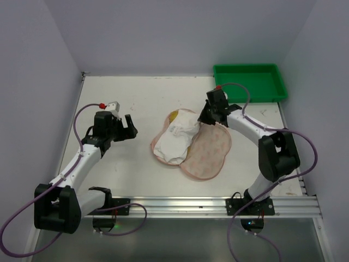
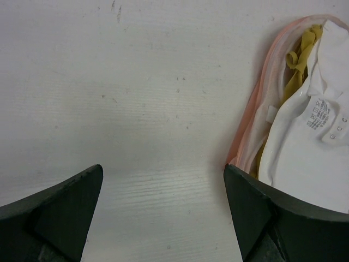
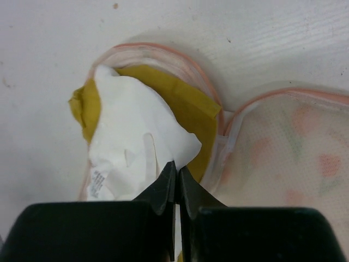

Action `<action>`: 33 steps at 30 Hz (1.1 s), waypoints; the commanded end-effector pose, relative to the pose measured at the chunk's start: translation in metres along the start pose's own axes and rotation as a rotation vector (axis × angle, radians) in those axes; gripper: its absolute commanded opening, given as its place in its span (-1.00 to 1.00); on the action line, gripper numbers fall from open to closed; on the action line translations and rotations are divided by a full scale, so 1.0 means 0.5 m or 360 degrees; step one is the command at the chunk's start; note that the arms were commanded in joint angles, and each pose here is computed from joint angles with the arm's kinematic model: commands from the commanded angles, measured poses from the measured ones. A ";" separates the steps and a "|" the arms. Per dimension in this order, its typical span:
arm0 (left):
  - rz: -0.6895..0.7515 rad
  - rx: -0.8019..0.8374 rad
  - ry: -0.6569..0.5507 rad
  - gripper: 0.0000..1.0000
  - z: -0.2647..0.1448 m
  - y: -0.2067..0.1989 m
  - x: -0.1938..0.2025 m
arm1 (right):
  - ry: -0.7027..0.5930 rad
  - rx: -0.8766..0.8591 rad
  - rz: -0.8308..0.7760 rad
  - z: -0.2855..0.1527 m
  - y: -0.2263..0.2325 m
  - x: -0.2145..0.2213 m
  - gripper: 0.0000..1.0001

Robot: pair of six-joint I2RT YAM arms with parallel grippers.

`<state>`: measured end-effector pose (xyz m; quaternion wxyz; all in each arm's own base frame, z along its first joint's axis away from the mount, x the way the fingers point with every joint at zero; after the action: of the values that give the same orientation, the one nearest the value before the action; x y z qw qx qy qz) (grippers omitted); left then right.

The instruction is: Unzip the laundry bag and remove the bra

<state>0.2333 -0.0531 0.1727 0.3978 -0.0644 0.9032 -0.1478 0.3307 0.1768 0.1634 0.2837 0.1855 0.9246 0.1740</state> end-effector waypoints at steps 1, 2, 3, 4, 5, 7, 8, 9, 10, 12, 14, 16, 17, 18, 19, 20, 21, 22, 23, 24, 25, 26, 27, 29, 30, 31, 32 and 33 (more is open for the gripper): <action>0.0039 0.0024 -0.0113 0.90 0.000 -0.002 -0.034 | -0.0130 -0.0243 -0.0098 -0.102 0.045 -0.042 -1.00; 0.0038 0.0023 -0.0110 0.90 0.001 -0.001 -0.033 | -0.0165 -0.0333 -0.0130 -0.136 0.059 -0.053 -1.00; 0.0033 0.0023 -0.0108 0.90 0.001 -0.001 -0.033 | -0.0200 -0.0365 -0.0141 -0.153 0.064 -0.062 -1.00; 0.0032 0.0026 -0.0107 0.90 0.001 -0.001 -0.033 | -0.0234 -0.0398 -0.0154 -0.171 0.072 -0.069 -1.00; 0.0030 0.0024 -0.0106 0.90 0.001 0.000 -0.033 | -0.0289 -0.0440 -0.0178 -0.195 0.084 -0.085 -1.00; 0.0028 0.0024 -0.0111 0.90 0.001 0.001 -0.035 | -0.0425 -0.0507 -0.0216 -0.254 0.110 -0.121 -1.00; 0.0027 0.0022 -0.0104 0.90 0.002 0.002 -0.033 | -0.0463 -0.0510 -0.0226 -0.272 0.116 -0.131 -1.00; 0.0026 0.0022 -0.0104 0.90 0.002 0.002 -0.033 | -0.0518 -0.0522 -0.0234 -0.290 0.124 -0.146 -1.00; 0.0025 0.0018 -0.0100 0.90 0.003 0.003 -0.033 | -0.0613 -0.0558 -0.0257 -0.323 0.143 -0.171 -1.00; 0.0021 0.0018 -0.0103 0.90 0.003 0.003 -0.034 | -0.0725 -0.0537 -0.0259 -0.349 0.156 -0.202 -1.00; 0.0017 0.0011 -0.0096 0.90 0.004 0.005 -0.032 | -0.0864 -0.0560 -0.0263 -0.389 0.171 -0.247 -1.00; 0.0019 0.0002 -0.0099 0.90 0.005 0.006 -0.033 | -0.0990 -0.0537 -0.0251 -0.409 0.175 -0.303 -1.00; 0.0018 -0.0002 -0.0095 0.90 0.005 0.007 -0.031 | -0.1014 -0.0520 -0.0242 -0.411 0.172 -0.322 -1.00; 0.0017 -0.0005 -0.0093 0.90 0.005 0.008 -0.031 | -0.1062 -0.0489 -0.0210 -0.415 0.158 -0.355 -1.00; 0.0016 -0.0006 -0.0089 0.90 0.006 0.009 -0.029 | -0.1099 -0.0508 -0.0202 -0.418 0.164 -0.384 -1.00; 0.0013 -0.0009 -0.0087 0.90 0.006 0.009 -0.029 | -0.1127 -0.0502 -0.0188 -0.418 0.160 -0.405 -1.00; 0.0009 -0.0012 -0.0078 0.90 0.008 0.010 -0.026 | -0.1172 -0.0471 -0.0157 -0.420 0.141 -0.436 -1.00; 0.0009 -0.0013 -0.0073 0.90 0.009 0.011 -0.025 | -0.1209 -0.0494 -0.0150 -0.421 0.145 -0.466 -1.00; 0.0006 -0.0012 -0.0068 0.90 0.010 0.011 -0.023 | -0.1235 -0.0488 -0.0138 -0.420 0.138 -0.486 -1.00; 0.0005 -0.0014 -0.0063 0.90 0.010 0.011 -0.022 | -0.1321 -0.0493 -0.0104 -0.446 0.127 -0.521 -1.00; 0.0003 -0.0014 -0.0063 0.90 0.011 0.011 -0.022 | -0.1347 -0.0488 -0.0078 -0.445 0.118 -0.540 -1.00; -0.0003 -0.0015 -0.0059 0.90 0.013 0.012 -0.020 | -0.1327 -0.0473 -0.0061 -0.416 0.107 -0.561 -1.00; -0.0009 -0.0013 -0.0050 0.90 0.014 0.012 -0.018 | -0.1365 -0.0450 -0.0024 -0.418 0.082 -0.588 -1.00; -0.0027 -0.0012 -0.0035 0.90 0.016 0.013 -0.014 | -0.1421 -0.0459 0.0024 -0.407 0.070 -0.622 -1.00; -0.0028 -0.0002 -0.0027 0.90 0.016 0.012 -0.012 | -0.1471 -0.0419 0.0063 -0.409 0.035 -0.648 -1.00; -0.0036 0.0002 -0.0030 0.90 0.014 0.011 -0.013 | -0.1478 -0.0413 0.0098 -0.396 0.022 -0.657 -1.00; -0.0042 -0.0001 -0.0029 0.90 0.014 0.011 -0.013 | -0.1520 -0.0422 0.0113 -0.384 0.012 -0.673 -1.00; -0.0043 -0.0002 -0.0034 0.90 0.013 0.011 -0.013 | -0.1522 -0.0433 0.0140 -0.375 -0.006 -0.684 -1.00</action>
<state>0.2362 -0.0491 0.1652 0.3829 -0.0750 0.9093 -0.1446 0.4769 -0.0004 0.4469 0.6537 0.2404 0.6960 0.1742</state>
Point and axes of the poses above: each gripper's point midway between its finger pads, its own z axis out along the fingers, its own y axis along the line the jaws close on, x = y × z, the point moved 10 cm from there along -z, back along the fingers
